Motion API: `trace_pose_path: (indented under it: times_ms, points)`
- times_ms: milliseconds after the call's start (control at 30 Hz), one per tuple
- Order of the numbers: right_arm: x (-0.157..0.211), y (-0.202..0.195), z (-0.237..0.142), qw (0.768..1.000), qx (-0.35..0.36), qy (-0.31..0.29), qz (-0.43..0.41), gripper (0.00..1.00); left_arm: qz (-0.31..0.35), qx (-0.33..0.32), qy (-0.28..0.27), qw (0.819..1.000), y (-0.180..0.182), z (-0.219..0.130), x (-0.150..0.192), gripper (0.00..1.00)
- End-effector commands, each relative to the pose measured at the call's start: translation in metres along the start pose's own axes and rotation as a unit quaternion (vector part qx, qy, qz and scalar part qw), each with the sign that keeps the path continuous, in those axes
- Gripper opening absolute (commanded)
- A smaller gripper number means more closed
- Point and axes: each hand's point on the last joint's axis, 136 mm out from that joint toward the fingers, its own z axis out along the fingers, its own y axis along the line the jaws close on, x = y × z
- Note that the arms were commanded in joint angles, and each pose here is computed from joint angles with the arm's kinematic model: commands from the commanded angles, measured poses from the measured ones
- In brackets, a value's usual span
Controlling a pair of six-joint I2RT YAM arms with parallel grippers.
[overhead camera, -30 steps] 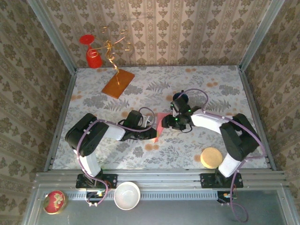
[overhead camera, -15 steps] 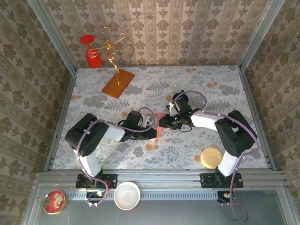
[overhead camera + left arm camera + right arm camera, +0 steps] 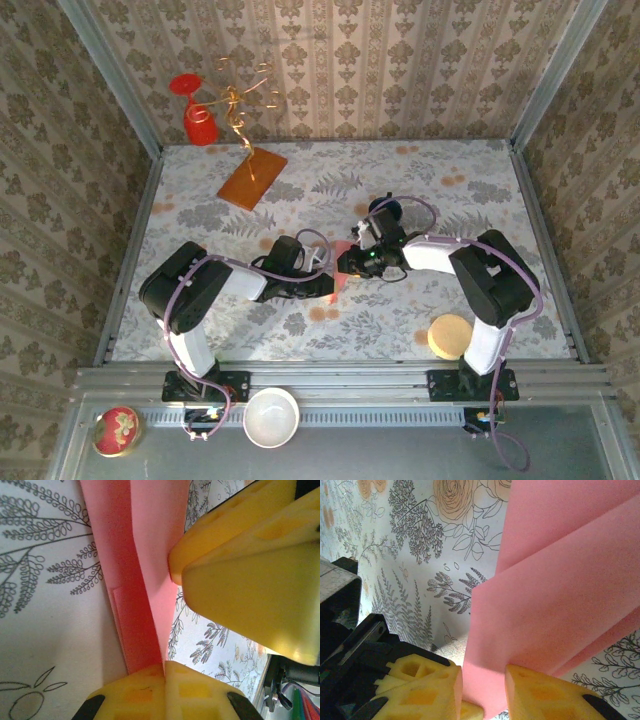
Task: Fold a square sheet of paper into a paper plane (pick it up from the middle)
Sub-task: Fold the wing for the fifth time at the center of the table.
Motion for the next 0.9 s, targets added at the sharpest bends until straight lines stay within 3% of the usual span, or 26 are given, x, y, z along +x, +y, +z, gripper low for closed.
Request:
trace_pose_path:
  times_ms: [0, 867]
  points:
    - [-0.004, 0.007, 0.005, 1.0, -0.016, 0.007, -0.006, 0.31, -0.069, -0.133, 0.061, 0.987, 0.079, 0.007, 0.058, 0.06]
    - [0.004, -0.013, 0.018, 0.999, 0.035, 0.033, 0.01, 0.32, -0.065, -0.128, 0.062, 0.988, 0.075, 0.006, 0.056, 0.07]
